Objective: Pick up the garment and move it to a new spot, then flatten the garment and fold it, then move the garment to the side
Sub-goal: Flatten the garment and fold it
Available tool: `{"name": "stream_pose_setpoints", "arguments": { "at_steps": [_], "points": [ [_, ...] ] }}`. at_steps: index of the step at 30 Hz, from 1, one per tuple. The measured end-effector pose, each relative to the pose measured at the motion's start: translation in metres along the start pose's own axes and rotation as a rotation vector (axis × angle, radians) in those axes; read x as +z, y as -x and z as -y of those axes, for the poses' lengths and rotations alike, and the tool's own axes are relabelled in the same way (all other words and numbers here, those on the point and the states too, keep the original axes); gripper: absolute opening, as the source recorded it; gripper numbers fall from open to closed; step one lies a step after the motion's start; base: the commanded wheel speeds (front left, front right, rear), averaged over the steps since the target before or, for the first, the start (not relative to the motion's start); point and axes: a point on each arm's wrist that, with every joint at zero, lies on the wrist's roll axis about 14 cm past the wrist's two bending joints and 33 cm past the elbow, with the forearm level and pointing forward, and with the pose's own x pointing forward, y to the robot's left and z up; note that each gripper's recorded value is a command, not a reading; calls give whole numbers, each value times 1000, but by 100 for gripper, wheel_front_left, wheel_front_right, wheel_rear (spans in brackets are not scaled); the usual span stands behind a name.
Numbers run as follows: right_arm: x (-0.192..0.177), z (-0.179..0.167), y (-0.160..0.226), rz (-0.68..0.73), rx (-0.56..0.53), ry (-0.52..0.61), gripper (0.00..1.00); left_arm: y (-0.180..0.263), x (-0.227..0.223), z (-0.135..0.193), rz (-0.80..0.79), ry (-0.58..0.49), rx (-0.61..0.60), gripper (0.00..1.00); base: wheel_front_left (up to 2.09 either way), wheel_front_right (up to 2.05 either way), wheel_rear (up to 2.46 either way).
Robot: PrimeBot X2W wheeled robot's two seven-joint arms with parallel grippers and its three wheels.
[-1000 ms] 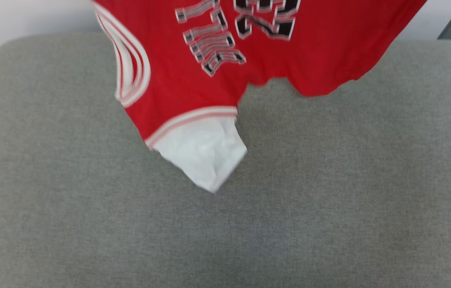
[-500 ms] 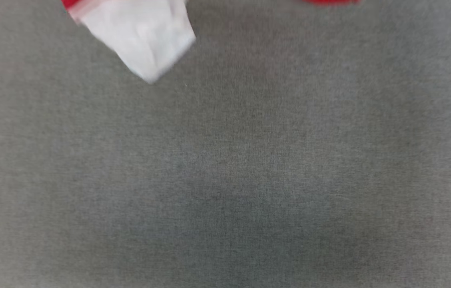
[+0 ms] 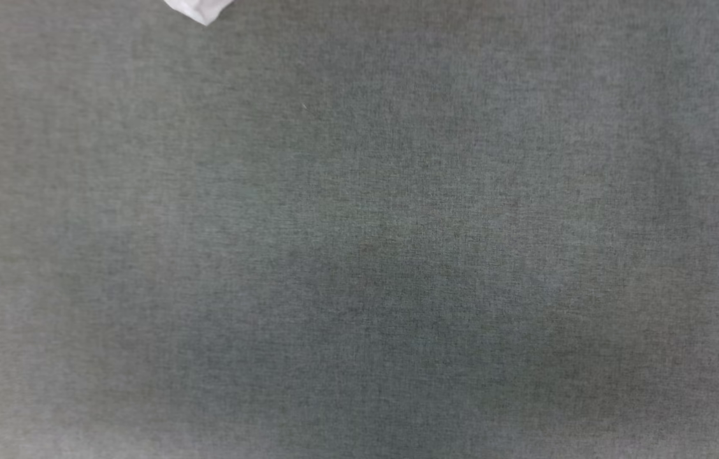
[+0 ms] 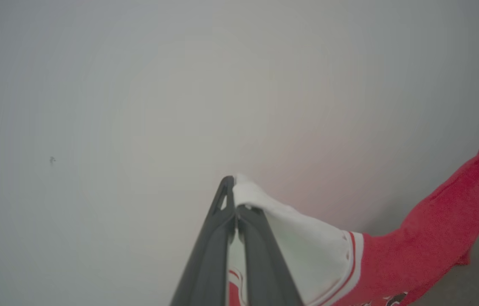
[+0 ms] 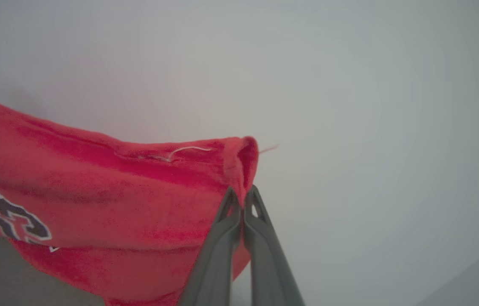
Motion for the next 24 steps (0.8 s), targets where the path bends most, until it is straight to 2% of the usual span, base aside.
{"name": "stream_pose_setpoints", "arguments": {
  "at_steps": [3, 7, 14, 24],
  "points": [
    [-17, -13, 12, -65, 32, -34, 0, 21, -31, 20, -143, 34, -63, 0, 0, 0, 0],
    [-37, -27, 34, -163, 68, -73, 0, 66, -70, 23, -329, 49, -100, 0, 0, 0, 0],
    [-74, -56, 89, -355, 131, -184, 0, 155, -119, 44, -608, 161, -163, 0, 0, 0, 0],
    [-103, -79, 202, -637, 252, -344, 0, 294, -138, 102, -924, 331, -204, 0, 0, 0, 0]
  ]
}}
